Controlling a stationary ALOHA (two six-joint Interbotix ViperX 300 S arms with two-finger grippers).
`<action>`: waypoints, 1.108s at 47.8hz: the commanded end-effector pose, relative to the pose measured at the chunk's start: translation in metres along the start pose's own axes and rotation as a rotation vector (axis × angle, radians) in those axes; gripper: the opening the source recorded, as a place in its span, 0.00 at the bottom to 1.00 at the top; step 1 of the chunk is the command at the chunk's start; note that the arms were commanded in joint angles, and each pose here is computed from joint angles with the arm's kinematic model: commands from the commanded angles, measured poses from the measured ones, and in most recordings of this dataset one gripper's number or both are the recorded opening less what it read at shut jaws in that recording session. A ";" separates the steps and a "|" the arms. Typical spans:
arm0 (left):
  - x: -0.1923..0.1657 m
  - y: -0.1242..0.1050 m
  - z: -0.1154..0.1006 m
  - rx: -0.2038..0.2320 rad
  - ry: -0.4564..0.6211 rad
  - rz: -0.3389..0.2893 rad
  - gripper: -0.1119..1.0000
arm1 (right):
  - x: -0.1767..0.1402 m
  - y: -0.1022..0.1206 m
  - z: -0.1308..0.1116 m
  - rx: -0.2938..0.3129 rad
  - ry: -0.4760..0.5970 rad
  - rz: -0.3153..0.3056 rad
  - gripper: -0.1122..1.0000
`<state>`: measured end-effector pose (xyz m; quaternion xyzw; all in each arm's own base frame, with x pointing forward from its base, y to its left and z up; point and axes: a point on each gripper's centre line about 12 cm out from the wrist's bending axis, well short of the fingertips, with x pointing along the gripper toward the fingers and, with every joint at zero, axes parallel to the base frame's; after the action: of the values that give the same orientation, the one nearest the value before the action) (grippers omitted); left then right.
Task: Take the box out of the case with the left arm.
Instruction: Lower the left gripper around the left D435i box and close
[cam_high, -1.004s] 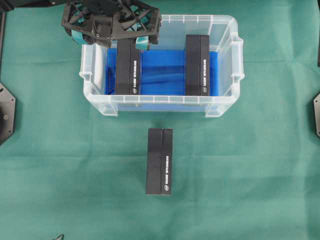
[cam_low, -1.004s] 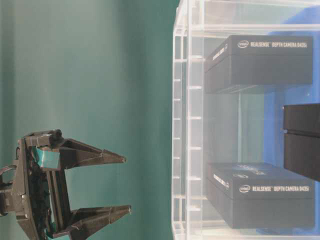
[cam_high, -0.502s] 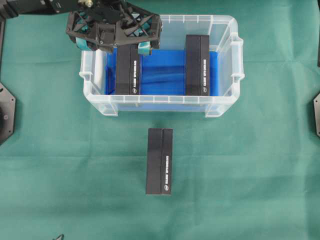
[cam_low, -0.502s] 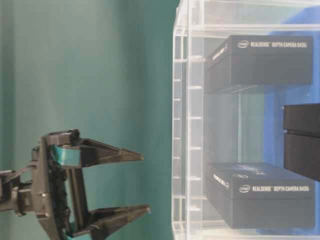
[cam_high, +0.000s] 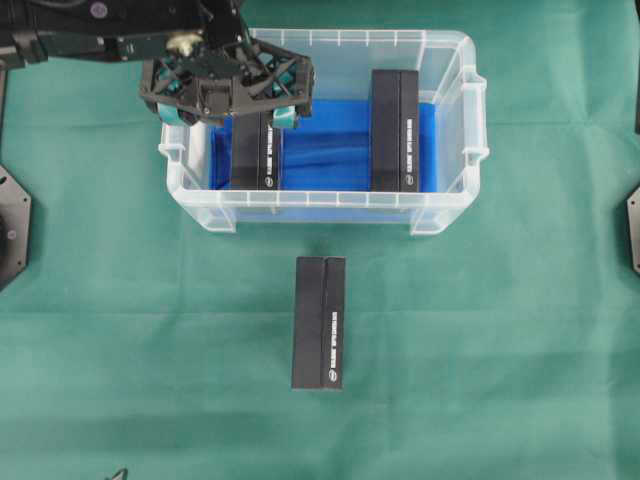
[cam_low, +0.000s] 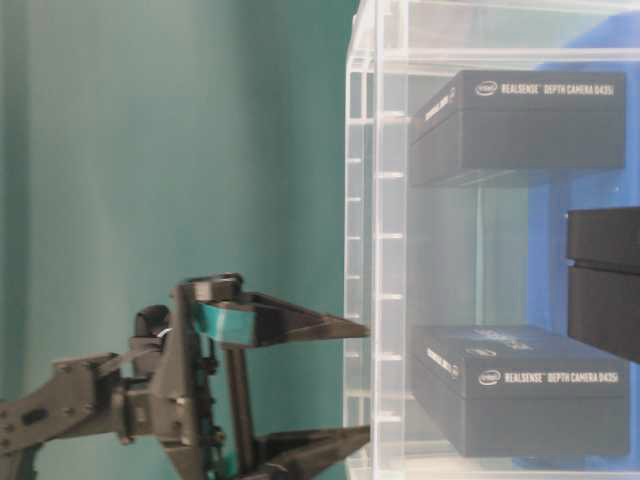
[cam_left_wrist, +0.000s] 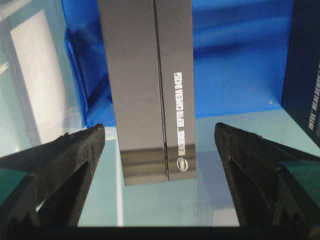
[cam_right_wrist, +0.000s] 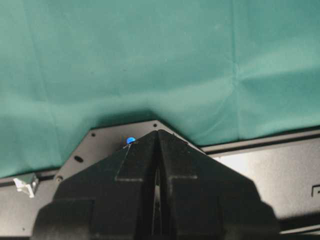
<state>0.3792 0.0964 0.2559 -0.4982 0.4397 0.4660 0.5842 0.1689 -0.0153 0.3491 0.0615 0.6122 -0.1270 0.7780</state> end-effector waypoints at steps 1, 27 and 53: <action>-0.002 -0.001 -0.002 0.001 -0.011 -0.029 0.91 | -0.004 0.000 0.002 0.002 -0.017 0.003 0.10; 0.050 -0.006 -0.007 0.008 0.003 0.006 0.91 | -0.003 0.000 0.001 0.001 -0.014 0.002 0.10; 0.059 -0.002 -0.010 -0.040 0.011 0.006 0.89 | -0.001 0.000 0.001 -0.001 -0.008 0.000 0.10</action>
<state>0.3909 0.0948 0.1972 -0.5035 0.4392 0.4743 0.5732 0.1687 -0.0153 0.3467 0.0605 0.6147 -0.1266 0.7762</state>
